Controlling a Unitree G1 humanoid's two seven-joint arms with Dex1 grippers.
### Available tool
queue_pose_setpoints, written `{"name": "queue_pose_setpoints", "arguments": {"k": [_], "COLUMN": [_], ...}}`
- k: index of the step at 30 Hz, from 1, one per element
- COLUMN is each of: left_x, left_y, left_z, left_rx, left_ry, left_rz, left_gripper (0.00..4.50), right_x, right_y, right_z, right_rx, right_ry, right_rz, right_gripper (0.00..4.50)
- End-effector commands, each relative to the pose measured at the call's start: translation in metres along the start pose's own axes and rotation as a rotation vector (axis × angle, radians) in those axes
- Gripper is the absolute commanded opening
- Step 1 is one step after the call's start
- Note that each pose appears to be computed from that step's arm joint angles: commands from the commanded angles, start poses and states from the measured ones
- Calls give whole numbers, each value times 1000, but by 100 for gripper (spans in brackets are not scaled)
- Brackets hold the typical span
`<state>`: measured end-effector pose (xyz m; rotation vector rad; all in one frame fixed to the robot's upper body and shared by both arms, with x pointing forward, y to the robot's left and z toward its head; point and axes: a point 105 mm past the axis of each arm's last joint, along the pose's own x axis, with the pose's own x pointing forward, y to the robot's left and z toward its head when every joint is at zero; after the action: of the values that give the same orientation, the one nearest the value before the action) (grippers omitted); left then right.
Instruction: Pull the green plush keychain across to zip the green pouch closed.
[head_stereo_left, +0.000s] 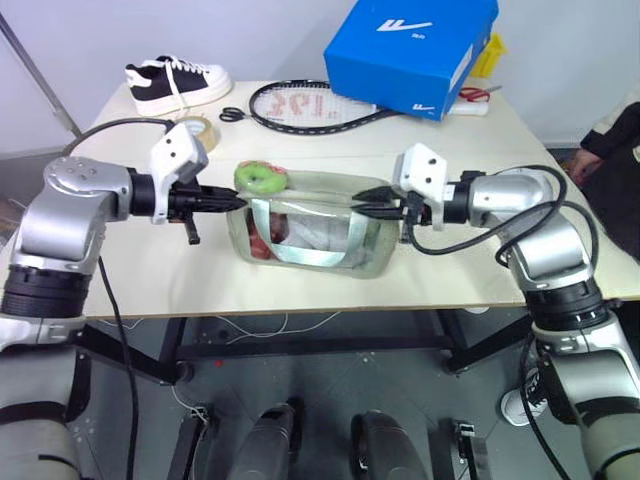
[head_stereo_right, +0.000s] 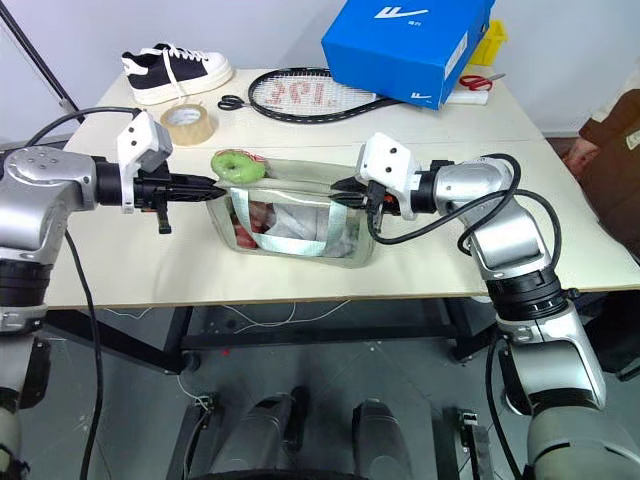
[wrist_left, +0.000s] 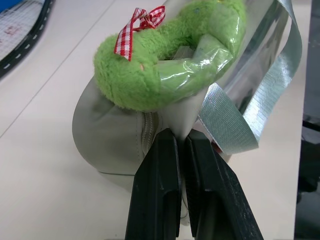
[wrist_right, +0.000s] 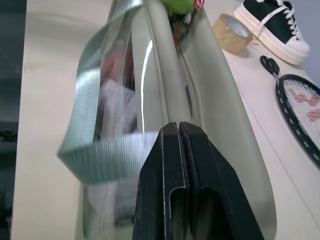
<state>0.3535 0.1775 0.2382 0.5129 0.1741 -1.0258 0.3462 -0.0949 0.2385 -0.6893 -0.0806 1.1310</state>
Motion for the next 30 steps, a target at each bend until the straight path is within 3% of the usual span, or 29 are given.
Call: {"name": "queue_pose_setpoints", "arguments": {"k": [1, 4, 9, 16, 22, 30], "left_x": [-3, -2, -1, 4, 4, 5], "left_y": [1, 1, 1, 4, 1, 0], "left_z": [13, 14, 17, 20, 20, 18], "left_rx": [52, 53, 55, 59, 57, 53], "left_ry": [-28, -30, -40, -52, -56, -55], "left_rz": [16, 19, 18, 25, 20, 24], "left_gripper": [0, 0, 0, 0, 0, 0], "right_x": [-8, -9, 18, 65, 82, 90], "right_y": [-15, -20, -10, -5, -13, 0], "right_z": [30, 47, 78, 92, 88, 76], "right_rx": [-63, -60, -3, -3, -71, -141], "right_ry": [-42, -73, -206, -241, -192, -153], "right_rz": [-34, -33, 9, 4, -21, 49], "right_gripper": [175, 328, 328, 328, 328, 328]}}
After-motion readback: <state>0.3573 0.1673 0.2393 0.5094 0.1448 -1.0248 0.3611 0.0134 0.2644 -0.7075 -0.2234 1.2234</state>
